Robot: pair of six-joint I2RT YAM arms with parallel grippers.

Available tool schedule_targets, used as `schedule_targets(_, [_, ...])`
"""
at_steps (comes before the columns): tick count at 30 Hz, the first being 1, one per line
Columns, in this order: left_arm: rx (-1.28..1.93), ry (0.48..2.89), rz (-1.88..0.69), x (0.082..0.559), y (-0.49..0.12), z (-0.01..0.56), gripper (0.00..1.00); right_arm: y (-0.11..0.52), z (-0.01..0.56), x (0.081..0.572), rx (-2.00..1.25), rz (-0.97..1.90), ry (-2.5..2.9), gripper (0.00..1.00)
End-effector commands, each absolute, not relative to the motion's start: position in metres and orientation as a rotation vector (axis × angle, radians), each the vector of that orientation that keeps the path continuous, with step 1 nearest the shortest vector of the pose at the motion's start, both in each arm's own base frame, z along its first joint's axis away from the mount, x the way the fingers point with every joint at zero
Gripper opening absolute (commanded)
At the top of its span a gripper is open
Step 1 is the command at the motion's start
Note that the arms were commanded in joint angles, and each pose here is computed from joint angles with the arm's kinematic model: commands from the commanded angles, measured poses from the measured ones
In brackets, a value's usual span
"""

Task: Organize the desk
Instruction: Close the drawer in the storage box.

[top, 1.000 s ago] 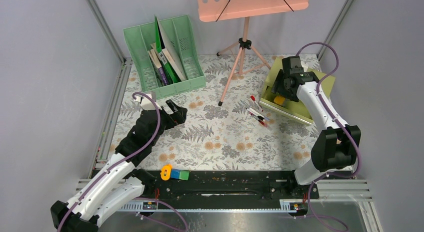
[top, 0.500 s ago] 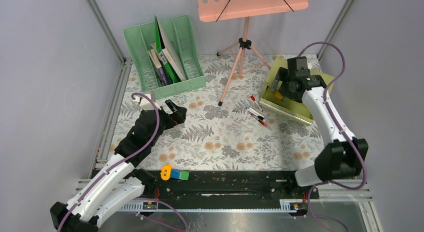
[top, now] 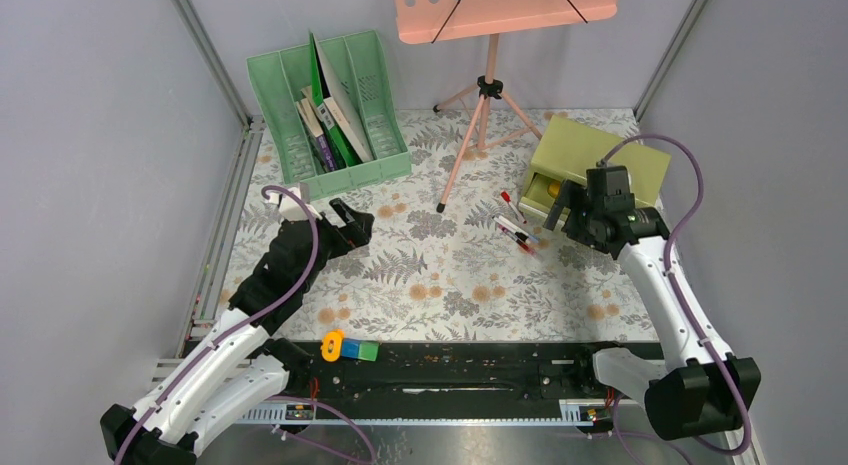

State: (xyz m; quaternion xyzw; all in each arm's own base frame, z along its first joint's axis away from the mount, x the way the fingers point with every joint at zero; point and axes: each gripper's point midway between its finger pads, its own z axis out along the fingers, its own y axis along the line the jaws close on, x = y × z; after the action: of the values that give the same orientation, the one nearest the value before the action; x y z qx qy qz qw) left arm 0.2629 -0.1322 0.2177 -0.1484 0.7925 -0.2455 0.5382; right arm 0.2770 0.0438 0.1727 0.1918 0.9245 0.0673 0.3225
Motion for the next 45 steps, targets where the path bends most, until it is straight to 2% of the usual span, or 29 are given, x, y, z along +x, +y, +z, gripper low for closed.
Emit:
schedule_targets(1, [-0.390,1.798,-0.624,0.271,-0.132,0.240,0.99,0.048,0.158,0.264,0.523,0.222,2.447,0.93])
schedule_targets(10, [-0.425,1.780,-0.637,0.271,-0.130,0.236,0.99,0.051,0.117,0.256,0.544,0.226,2.503,0.91])
schedule_targets(22, [-0.420,1.775,-0.597,0.270,-0.124,0.236,0.99,0.039,0.101,0.282,0.544,0.132,2.445,0.84])
schedule_targets(28, [-0.411,1.779,-0.601,0.271,-0.125,0.236,0.99,0.030,0.101,0.300,0.547,0.056,2.432,0.72])
schedule_targets(37, [-0.412,1.779,-0.580,0.270,-0.122,0.236,0.99,0.018,0.110,0.326,0.571,-0.033,2.367,0.39])
schedule_targets(45, [-0.397,1.788,-0.561,0.270,-0.121,0.233,0.99,0.004,0.120,0.345,0.566,-0.123,2.286,0.33])
